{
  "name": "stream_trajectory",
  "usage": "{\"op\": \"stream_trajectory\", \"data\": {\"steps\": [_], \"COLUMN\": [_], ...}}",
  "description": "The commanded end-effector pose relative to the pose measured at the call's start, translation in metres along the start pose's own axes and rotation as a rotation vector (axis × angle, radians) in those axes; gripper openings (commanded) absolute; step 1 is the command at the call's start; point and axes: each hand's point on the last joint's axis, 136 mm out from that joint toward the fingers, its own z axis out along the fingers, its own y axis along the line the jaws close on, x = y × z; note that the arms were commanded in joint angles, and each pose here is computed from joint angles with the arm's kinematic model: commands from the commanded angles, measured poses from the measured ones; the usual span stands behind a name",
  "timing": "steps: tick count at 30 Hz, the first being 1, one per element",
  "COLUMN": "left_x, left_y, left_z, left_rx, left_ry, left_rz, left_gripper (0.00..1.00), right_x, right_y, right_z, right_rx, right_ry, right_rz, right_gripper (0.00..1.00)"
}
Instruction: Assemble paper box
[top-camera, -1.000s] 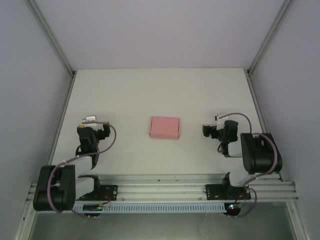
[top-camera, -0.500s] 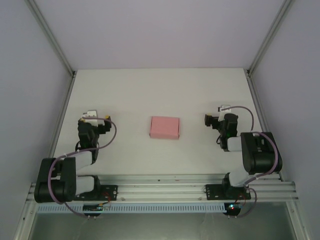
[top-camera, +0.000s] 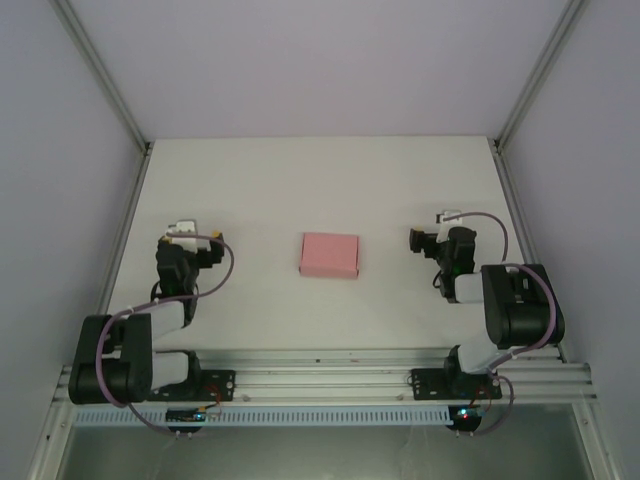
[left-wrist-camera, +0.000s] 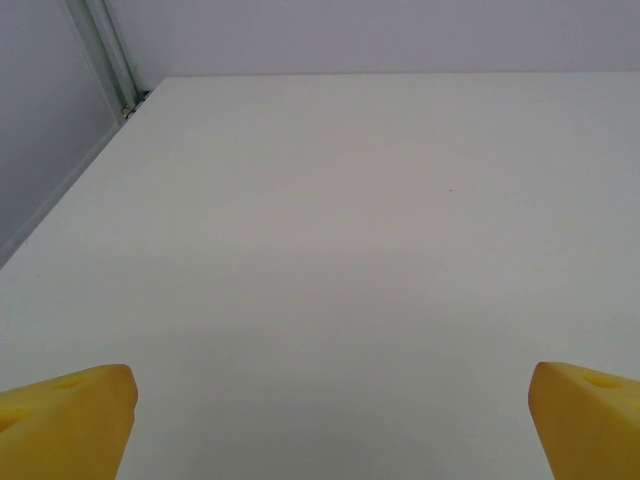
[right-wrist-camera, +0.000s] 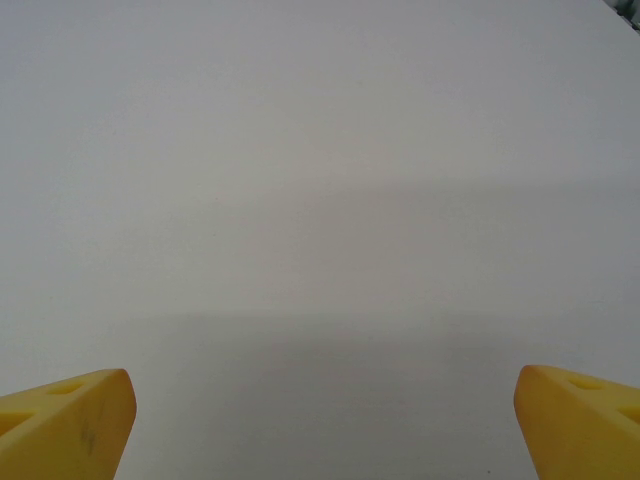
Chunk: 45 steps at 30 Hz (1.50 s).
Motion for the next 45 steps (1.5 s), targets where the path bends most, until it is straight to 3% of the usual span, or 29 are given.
{"op": "stream_trajectory", "data": {"steps": [1, 8, 10, 13, 20, 45], "left_x": [-0.015, -0.001, 0.008, 0.005, 0.009, 0.009], "left_y": [0.001, -0.001, -0.002, -0.002, 0.002, 0.002], "left_z": [0.007, 0.027, 0.031, 0.036, 0.046, 0.046], "left_rx": [-0.003, 0.012, 0.017, 0.019, -0.005, -0.002], "left_ry": [-0.050, -0.100, -0.009, -0.032, 0.043, 0.044], "left_rz": [0.025, 0.008, 0.004, 0.010, 0.002, -0.001], "left_gripper": [1.00, 1.00, 1.00, 1.00, 1.00, 1.00], "right_x": [-0.008, -0.008, -0.008, -0.007, -0.007, -0.008], "right_y": [-0.004, -0.005, -0.004, -0.004, -0.004, -0.004], "right_z": [0.000, 0.001, 0.000, 0.000, 0.001, 0.001], "right_rx": [0.021, 0.022, 0.022, 0.020, 0.020, 0.021], "right_ry": [-0.022, -0.024, -0.026, -0.020, -0.021, -0.022], "right_rz": [0.010, 0.011, 0.011, 0.011, 0.012, 0.012], "right_gripper": [0.99, 0.99, 0.99, 0.99, 0.99, 0.99]}}
